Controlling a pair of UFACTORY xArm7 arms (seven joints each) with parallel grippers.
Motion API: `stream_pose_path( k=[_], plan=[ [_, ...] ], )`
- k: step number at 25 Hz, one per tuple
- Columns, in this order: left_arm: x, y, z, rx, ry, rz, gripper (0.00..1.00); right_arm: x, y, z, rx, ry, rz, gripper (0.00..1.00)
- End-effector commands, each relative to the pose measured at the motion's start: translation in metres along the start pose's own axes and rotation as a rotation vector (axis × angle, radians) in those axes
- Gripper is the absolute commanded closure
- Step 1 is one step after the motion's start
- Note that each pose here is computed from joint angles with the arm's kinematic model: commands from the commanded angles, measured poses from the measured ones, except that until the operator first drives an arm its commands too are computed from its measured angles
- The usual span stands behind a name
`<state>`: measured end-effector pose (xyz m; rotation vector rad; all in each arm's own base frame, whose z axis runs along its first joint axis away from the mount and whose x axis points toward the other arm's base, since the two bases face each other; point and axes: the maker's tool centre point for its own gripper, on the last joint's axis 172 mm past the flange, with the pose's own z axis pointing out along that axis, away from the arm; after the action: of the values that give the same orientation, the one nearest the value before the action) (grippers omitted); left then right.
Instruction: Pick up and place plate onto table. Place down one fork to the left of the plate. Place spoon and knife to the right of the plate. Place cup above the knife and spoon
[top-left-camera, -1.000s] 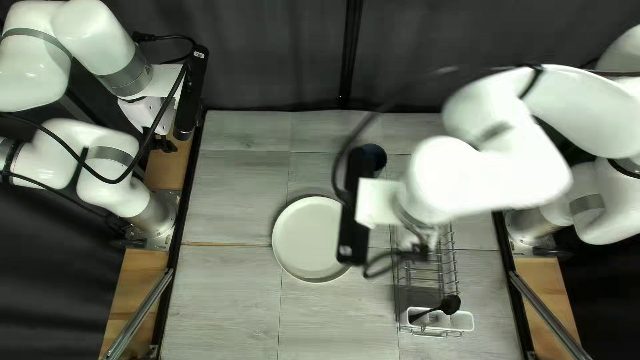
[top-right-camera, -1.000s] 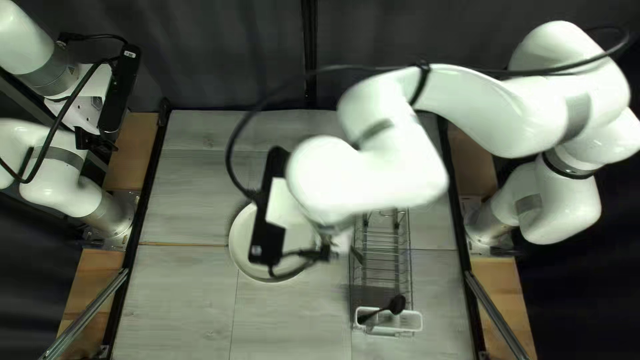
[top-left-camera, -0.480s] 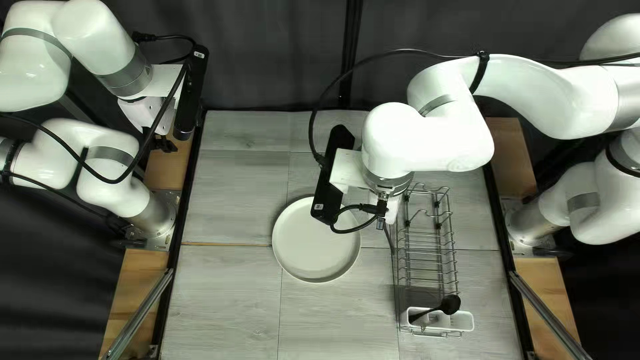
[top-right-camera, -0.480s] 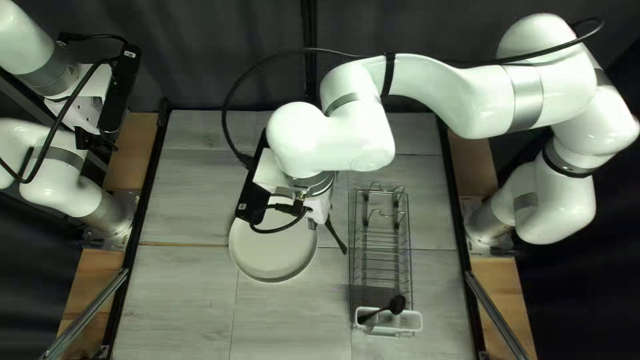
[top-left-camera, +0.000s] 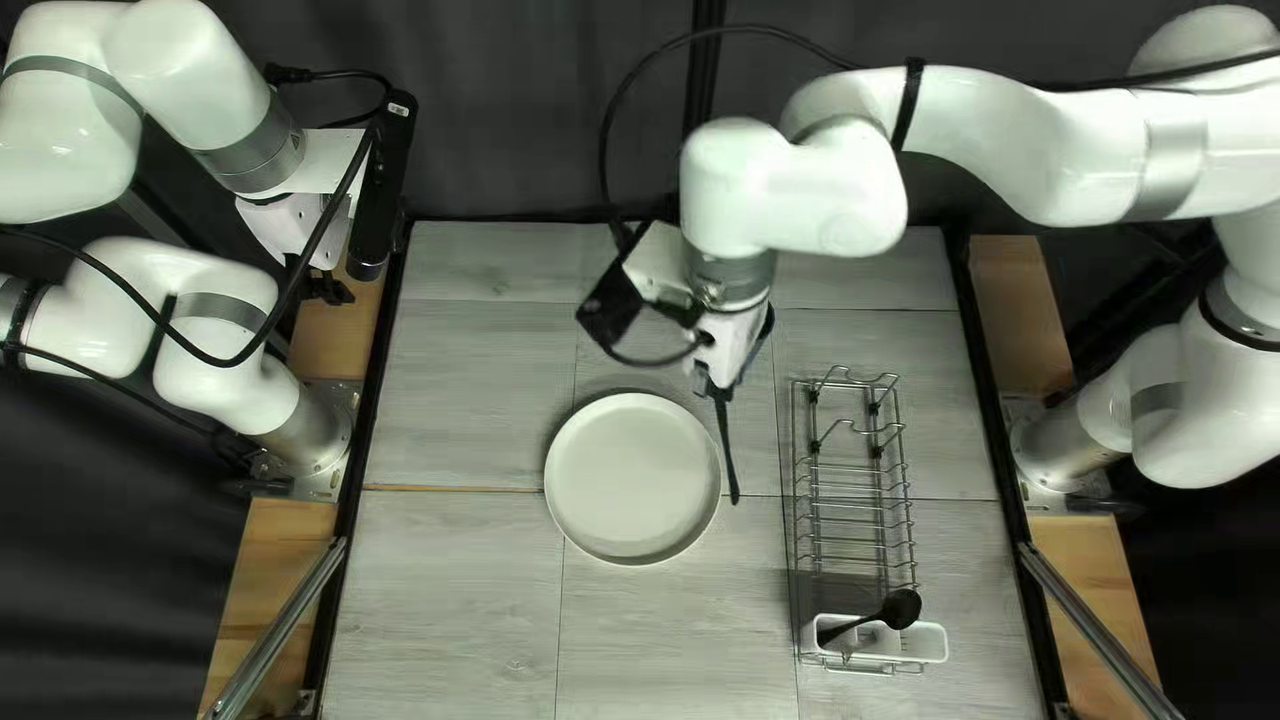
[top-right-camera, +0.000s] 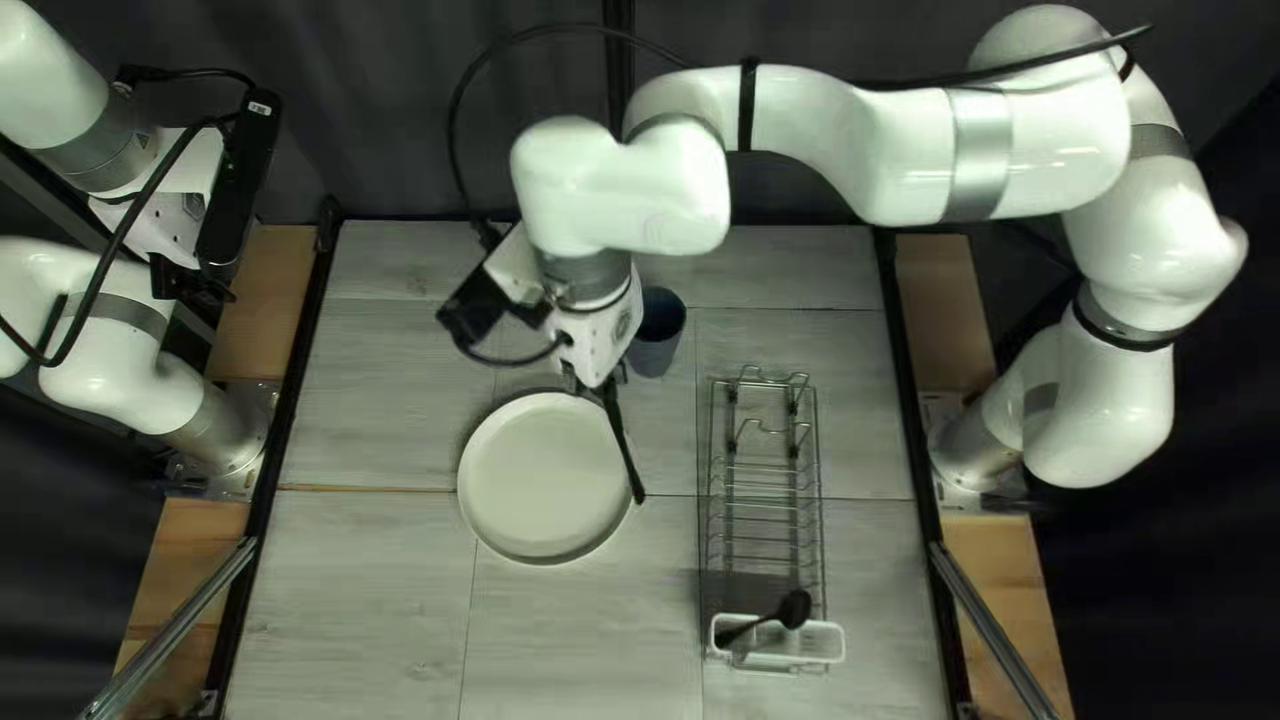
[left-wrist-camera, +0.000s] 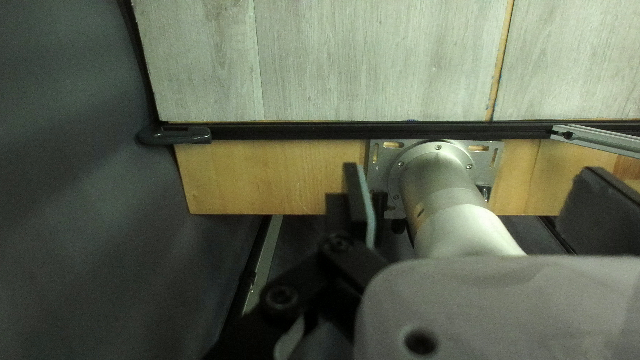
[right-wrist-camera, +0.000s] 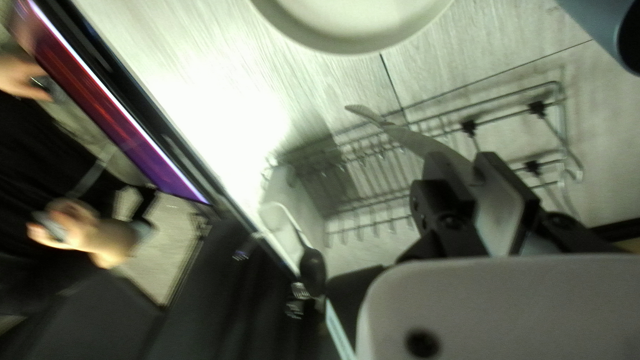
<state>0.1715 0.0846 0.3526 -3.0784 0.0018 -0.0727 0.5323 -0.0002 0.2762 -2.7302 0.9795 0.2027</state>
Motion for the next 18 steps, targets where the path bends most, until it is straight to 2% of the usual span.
stream_pose_path(
  k=[1,8,18],
  plan=[
    [0.000,0.000,0.000,0.000,0.000,0.000,0.00,0.019,0.003,0.011,0.036,-0.029,0.090,1.00],
    [0.000,0.000,0.000,0.000,0.000,0.000,0.00,0.046,-0.007,0.038,0.089,-0.106,0.168,1.00],
    [0.000,0.000,0.000,0.000,0.000,0.000,0.00,0.064,-0.007,0.068,0.123,-0.170,0.172,1.00]
  ],
)
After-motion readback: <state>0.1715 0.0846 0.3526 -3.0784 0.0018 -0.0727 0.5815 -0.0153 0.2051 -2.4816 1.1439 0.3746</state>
